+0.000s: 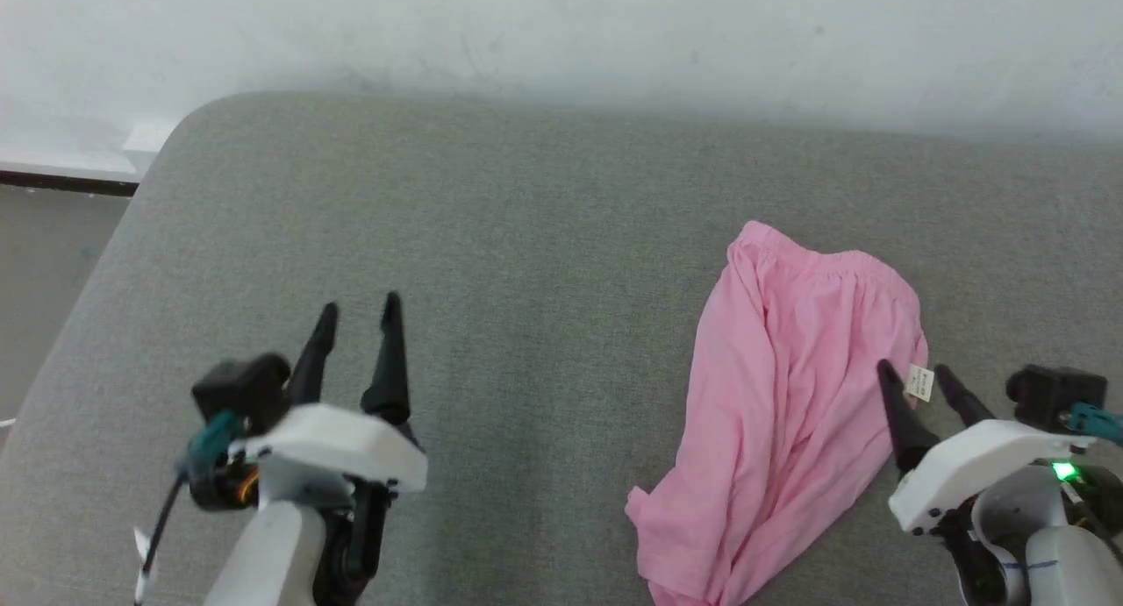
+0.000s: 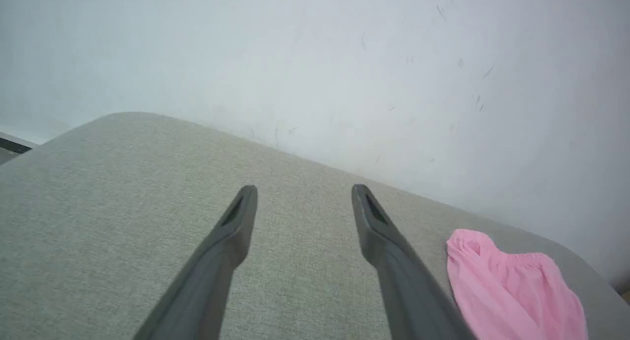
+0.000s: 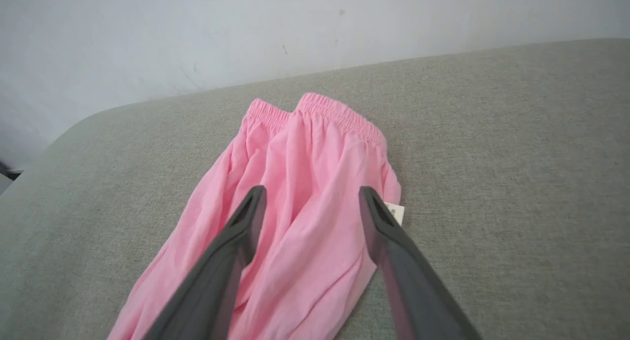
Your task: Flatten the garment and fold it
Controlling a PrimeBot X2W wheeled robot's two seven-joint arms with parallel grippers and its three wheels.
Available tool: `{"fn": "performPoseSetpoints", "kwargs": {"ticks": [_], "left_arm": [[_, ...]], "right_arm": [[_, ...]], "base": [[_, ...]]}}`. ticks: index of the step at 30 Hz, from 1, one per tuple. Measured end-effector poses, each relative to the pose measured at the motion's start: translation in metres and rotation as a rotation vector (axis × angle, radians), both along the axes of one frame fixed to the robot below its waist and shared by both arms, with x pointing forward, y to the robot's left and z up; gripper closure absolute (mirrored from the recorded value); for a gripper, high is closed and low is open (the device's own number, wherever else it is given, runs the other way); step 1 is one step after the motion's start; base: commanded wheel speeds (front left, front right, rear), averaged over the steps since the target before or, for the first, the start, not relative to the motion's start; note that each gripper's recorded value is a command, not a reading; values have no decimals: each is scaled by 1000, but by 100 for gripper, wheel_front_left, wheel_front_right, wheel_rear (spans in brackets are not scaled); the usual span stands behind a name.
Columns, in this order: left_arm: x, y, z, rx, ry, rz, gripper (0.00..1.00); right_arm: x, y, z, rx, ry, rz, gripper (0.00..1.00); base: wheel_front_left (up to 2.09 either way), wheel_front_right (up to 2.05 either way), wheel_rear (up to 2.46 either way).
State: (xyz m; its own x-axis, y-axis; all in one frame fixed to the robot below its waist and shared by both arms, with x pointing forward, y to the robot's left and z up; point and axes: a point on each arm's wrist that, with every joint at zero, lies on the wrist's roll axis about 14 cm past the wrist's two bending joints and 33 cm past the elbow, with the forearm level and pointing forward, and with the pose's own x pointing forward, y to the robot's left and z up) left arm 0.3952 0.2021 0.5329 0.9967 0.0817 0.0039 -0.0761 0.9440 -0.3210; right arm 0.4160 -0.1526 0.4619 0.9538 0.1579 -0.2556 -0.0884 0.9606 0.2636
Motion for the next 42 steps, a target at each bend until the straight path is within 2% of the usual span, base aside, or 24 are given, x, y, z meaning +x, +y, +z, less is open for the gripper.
{"fn": "performPoseSetpoints", "kwargs": {"ticks": [3, 8, 13, 18, 30, 31, 32, 33, 35, 39, 42], "left_arm": [[-10, 13, -6, 59, -48, 62, 0], [-19, 23, -12, 87, -56, 107, 0], [-25, 21, -10, 75, -70, 116, 0], [-26, 18, -8, 60, -83, 116, 0], [-28, 18, -26, 43, -38, 122, 0], [-28, 19, -28, 41, -33, 127, 0], [-29, 20, -30, 39, -27, 130, 0], [-29, 20, -31, 39, -22, 133, 0], [-29, 21, -35, 41, -11, 134, 0], [-28, 22, -40, 42, 4, 138, 0], [-25, 19, -42, 43, 8, 125, 0]], "right_arm": [[-1, 14, -5, -22, 60, 58, 0], [-9, 45, -13, -94, 214, 201, 0], [-28, 73, -23, -267, 415, 417, 0], [-36, 78, -31, -407, 529, 528, 0], [-47, 118, -88, -473, 683, 696, 0], [-44, 120, -90, -476, 683, 701, 58], [-40, 123, -90, -469, 675, 702, 90], [-35, 127, -89, -447, 664, 700, 100], [-23, 133, -86, -374, 640, 673, 100], [2, 153, -73, -113, 595, 585, 100], [38, 153, -54, 67, 524, 488, 100]], "base": [[0, 0, 0], [0, 0, 0], [0, 0, 0], [0, 0, 0], [0, 0, 0], [0, 0, 0], [0, 0, 0], [0, 0, 0], [0, 0, 0], [0, 0, 0], [0, 0, 0]]}}
